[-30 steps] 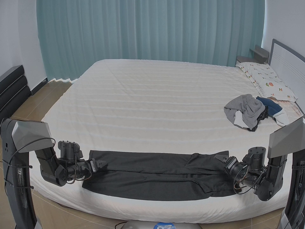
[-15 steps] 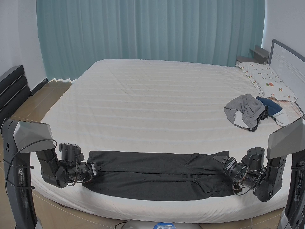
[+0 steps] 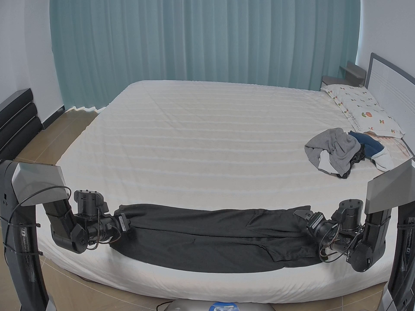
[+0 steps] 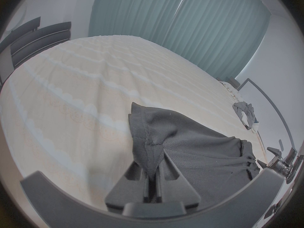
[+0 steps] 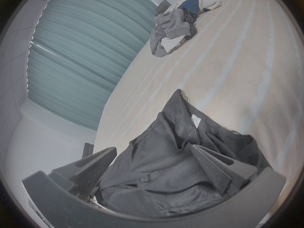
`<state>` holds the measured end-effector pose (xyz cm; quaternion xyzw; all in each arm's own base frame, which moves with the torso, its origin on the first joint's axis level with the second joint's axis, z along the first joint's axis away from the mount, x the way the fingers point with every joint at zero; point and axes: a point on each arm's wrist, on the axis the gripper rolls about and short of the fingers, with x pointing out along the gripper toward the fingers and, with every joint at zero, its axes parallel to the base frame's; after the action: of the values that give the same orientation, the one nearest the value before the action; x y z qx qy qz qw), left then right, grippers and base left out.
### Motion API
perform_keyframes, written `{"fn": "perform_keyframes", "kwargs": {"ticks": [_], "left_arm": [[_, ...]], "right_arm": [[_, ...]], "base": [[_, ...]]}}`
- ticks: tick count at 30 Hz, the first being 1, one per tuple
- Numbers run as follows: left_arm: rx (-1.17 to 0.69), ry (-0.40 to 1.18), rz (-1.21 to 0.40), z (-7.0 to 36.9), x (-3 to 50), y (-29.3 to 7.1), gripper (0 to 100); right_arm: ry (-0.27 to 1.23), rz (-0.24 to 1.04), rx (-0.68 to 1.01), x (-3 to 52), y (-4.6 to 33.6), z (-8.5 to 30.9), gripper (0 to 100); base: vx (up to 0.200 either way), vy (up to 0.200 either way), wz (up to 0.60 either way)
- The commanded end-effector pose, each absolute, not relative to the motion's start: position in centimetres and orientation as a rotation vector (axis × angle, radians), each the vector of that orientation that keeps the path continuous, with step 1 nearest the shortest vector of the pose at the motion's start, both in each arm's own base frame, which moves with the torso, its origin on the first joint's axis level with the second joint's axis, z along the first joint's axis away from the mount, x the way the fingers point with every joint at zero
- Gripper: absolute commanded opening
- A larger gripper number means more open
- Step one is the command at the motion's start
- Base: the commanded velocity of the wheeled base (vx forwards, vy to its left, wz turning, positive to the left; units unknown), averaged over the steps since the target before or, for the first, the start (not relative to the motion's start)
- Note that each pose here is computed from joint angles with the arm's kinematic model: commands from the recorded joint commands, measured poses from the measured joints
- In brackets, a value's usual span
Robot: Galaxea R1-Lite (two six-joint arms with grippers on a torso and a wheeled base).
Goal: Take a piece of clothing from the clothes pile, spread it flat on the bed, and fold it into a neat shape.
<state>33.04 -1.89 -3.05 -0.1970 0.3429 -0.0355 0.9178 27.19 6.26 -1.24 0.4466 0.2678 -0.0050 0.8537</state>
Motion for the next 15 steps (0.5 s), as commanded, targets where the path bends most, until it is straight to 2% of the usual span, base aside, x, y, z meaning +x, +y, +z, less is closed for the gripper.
{"fn": "perform_keyframes", "kwargs": {"ticks": [1, 7, 15], "left_arm": [[-0.416, 0.697, -0.072, -2.6, 32.9, -1.9, 0], [-0.425, 0.694, -0.068, -2.6, 33.0, -1.9, 0], [-0.456, 0.682, -0.059, -2.4, 33.3, -1.9, 0]], "right_arm": [[0.540, -0.019, 0.952, 27.6, 5.5, -1.1, 100], [0.501, -0.065, 0.972, 28.8, 3.6, -1.6, 100], [0.491, -0.071, 0.981, 29.1, 2.9, -1.5, 100]], "base": [[0.000, 0.000, 0.00], [-0.200, 0.000, 0.00], [0.000, 0.000, 0.00]]}}
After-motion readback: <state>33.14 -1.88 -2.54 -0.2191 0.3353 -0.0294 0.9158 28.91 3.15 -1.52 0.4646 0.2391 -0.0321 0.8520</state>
